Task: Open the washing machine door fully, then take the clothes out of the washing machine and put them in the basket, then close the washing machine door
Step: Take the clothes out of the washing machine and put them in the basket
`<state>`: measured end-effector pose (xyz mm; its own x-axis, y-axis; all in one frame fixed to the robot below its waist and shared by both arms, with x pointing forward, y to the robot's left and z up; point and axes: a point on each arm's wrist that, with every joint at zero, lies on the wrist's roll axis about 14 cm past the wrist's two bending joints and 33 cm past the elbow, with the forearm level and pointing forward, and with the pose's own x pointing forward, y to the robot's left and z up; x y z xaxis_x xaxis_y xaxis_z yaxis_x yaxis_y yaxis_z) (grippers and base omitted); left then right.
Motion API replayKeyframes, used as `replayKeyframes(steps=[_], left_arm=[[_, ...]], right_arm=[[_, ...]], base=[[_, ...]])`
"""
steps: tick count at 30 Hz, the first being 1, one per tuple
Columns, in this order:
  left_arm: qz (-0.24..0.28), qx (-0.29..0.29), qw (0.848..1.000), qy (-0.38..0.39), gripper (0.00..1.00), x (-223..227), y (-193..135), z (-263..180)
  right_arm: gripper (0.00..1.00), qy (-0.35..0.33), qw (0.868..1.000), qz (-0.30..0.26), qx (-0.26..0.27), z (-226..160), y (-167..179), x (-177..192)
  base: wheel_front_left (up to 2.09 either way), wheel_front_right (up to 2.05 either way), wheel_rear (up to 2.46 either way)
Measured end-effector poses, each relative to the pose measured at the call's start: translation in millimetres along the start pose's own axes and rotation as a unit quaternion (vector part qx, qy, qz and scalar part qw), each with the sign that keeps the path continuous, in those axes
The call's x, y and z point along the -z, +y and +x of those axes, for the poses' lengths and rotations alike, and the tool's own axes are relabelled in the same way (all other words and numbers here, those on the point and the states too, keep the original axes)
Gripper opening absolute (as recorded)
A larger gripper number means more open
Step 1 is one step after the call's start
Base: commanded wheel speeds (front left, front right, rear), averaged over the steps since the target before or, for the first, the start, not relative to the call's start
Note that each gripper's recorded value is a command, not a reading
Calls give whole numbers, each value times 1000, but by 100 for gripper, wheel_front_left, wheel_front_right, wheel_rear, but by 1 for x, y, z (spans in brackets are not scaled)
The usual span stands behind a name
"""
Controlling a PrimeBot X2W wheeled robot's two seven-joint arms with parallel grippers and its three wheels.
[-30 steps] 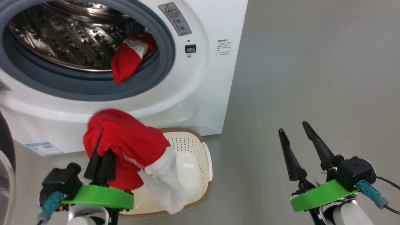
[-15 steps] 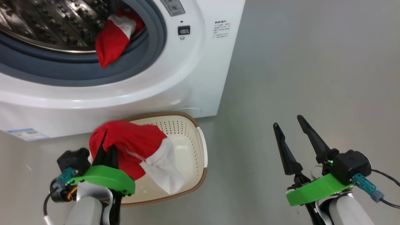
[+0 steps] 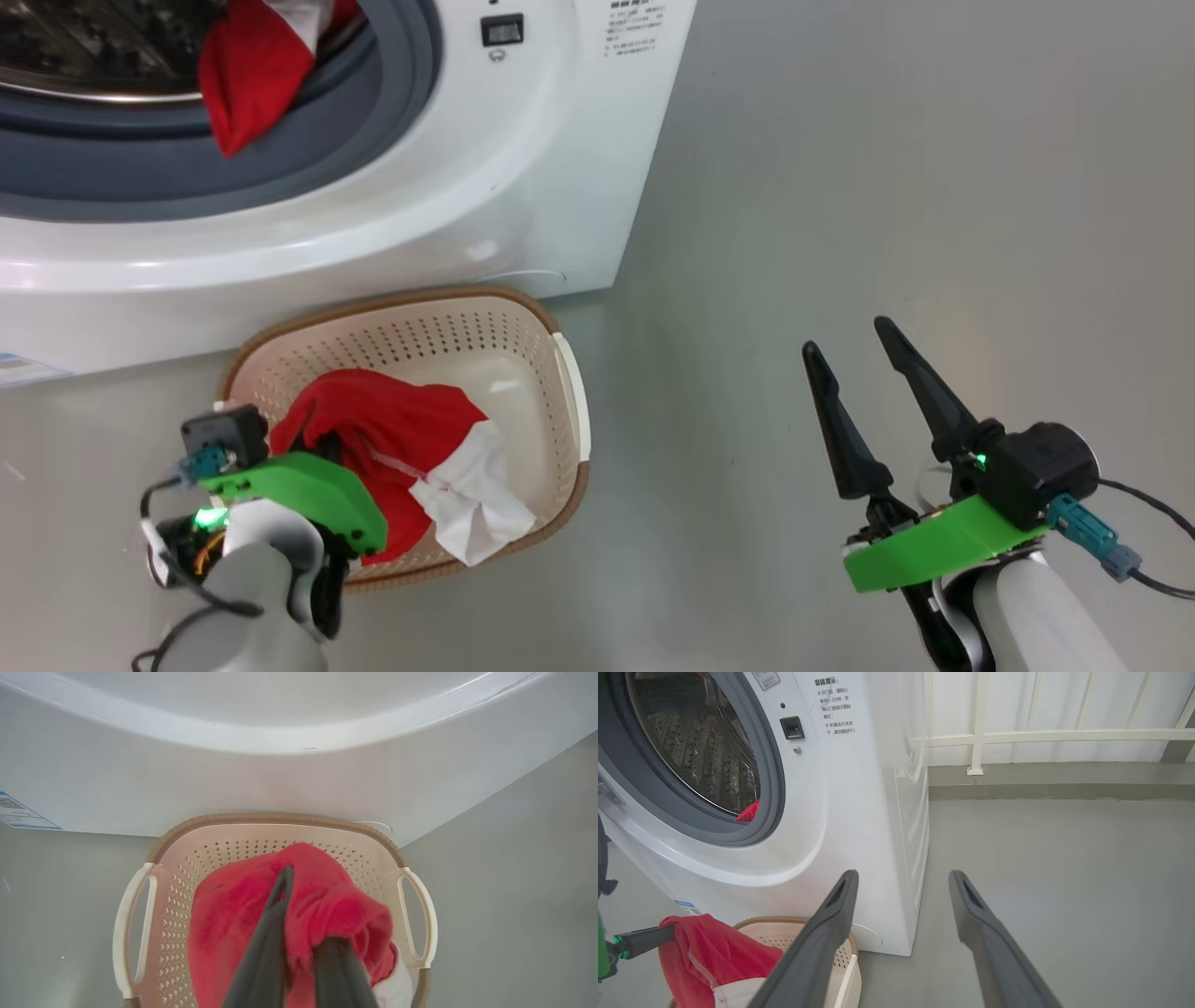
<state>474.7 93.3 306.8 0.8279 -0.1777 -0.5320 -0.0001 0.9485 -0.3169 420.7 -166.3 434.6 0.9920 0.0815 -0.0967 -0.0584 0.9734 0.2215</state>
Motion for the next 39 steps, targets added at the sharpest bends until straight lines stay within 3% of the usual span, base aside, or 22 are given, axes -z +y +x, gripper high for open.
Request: replayKeyframes(steps=[19, 20, 23, 33, 39], left_arm=[[0, -14, 986, 169, 0, 67, 11, 51], [3, -13, 985, 174, 21, 70, 11, 51], [11, -10, 983, 183, 97, 76, 10, 53], [32, -8, 982, 185, 100, 73, 12, 47], [30, -4, 989, 144, 100, 64, 8, 32]], right_arm=[[100, 37, 999, 11, 15, 25, -16, 32], [100, 38, 999, 10, 17, 25, -18, 33], [100, 41, 999, 9, 22, 24, -22, 34], [100, 32, 999, 7, 27, 23, -25, 27], [100, 16, 1000, 7, 22, 23, -21, 14]], base=[[0, 0, 0], [0, 0, 0], [0, 0, 0], [0, 0, 0], [0, 0, 0]])
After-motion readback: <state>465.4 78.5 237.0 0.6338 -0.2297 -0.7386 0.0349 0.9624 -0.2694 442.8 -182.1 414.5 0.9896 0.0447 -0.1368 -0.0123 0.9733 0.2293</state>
